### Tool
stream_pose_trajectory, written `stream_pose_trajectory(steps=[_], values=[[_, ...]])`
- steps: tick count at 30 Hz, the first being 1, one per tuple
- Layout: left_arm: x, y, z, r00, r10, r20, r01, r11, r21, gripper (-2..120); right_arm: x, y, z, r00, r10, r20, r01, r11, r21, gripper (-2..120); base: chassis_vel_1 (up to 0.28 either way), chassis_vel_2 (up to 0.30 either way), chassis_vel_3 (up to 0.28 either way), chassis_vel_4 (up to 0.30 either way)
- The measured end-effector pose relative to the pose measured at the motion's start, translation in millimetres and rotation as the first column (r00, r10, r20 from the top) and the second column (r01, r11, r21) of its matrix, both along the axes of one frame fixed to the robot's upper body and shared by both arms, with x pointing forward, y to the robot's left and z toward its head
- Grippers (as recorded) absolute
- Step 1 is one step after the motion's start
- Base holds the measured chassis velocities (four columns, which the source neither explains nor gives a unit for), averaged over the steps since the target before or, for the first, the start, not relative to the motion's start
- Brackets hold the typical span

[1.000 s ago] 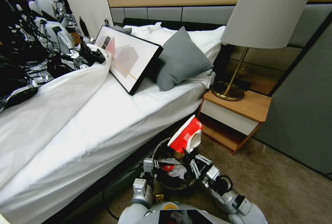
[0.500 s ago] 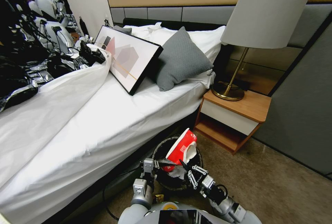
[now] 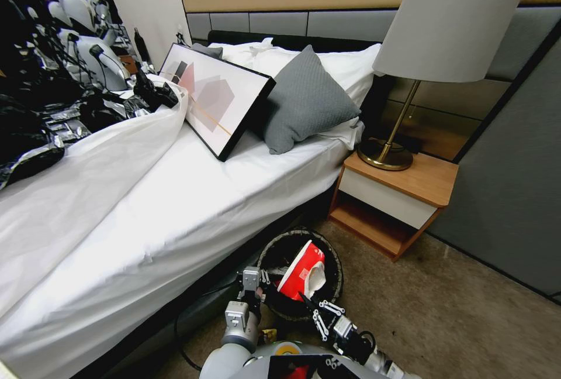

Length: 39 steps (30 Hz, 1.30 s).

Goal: Pick up the trash bin, then pick up the garbage from the floor and place it into the trash bin.

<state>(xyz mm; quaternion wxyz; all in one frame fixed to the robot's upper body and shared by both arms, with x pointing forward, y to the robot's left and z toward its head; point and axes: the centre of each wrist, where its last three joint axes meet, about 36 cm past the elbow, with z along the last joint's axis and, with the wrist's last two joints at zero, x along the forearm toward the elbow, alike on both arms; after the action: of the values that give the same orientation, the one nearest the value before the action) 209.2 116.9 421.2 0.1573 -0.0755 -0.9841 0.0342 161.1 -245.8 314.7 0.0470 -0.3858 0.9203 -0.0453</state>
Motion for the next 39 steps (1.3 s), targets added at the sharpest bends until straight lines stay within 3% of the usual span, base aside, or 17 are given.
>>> stream_pose_trajectory(steps=[6,8,11,12,14,16,30,39], values=[[0,0,0,1.0,0.0,0.0,0.0,1.0,-0.001,0,-3,-1,-6,1.0,0.012,-0.012,-0.012,1.0,-0.011,9,0.0,0.0,0.0,0.0],[0,0,0,1.0,0.0,0.0,0.0,1.0,-0.001,0,-3,-3,-9,1.0,0.016,-0.017,-0.016,1.0,-0.016,21,0.0,0.0,0.0,0.0],[0,0,1,1.0,0.0,0.002,0.0,1.0,-0.002,0,-2,-4,-10,1.0,0.015,-0.017,-0.015,1.0,-0.018,28,0.0,0.0,0.0,0.0],[0,0,2,1.0,0.0,0.002,0.0,1.0,-0.002,0,-1,-5,-9,1.0,0.014,-0.014,-0.014,1.0,-0.02,37,0.0,0.0,0.0,0.0],[0,0,2,1.0,0.0,0.001,0.0,1.0,-0.002,0,0,-5,-9,1.0,0.013,-0.013,-0.013,1.0,-0.02,39,0.0,0.0,0.0,0.0],[-1,0,1,1.0,0.0,0.0,0.0,1.0,-0.002,0,1,-7,-7,1.0,0.013,-0.009,-0.013,1.0,-0.022,52,0.0,0.0,0.0,0.0],[-2,-1,1,1.0,-0.005,-0.004,0.005,1.0,-0.002,0,6,-17,2,1.0,0.023,-0.001,-0.023,0.999,-0.045,99,0.0,0.0,0.0,0.0],[-3,-1,1,1.0,-0.007,-0.006,0.007,1.0,-0.001,0,10,-19,7,1.0,0.025,0.01,-0.025,0.998,-0.05,100,0.0,0.0,0.0,0.0]])
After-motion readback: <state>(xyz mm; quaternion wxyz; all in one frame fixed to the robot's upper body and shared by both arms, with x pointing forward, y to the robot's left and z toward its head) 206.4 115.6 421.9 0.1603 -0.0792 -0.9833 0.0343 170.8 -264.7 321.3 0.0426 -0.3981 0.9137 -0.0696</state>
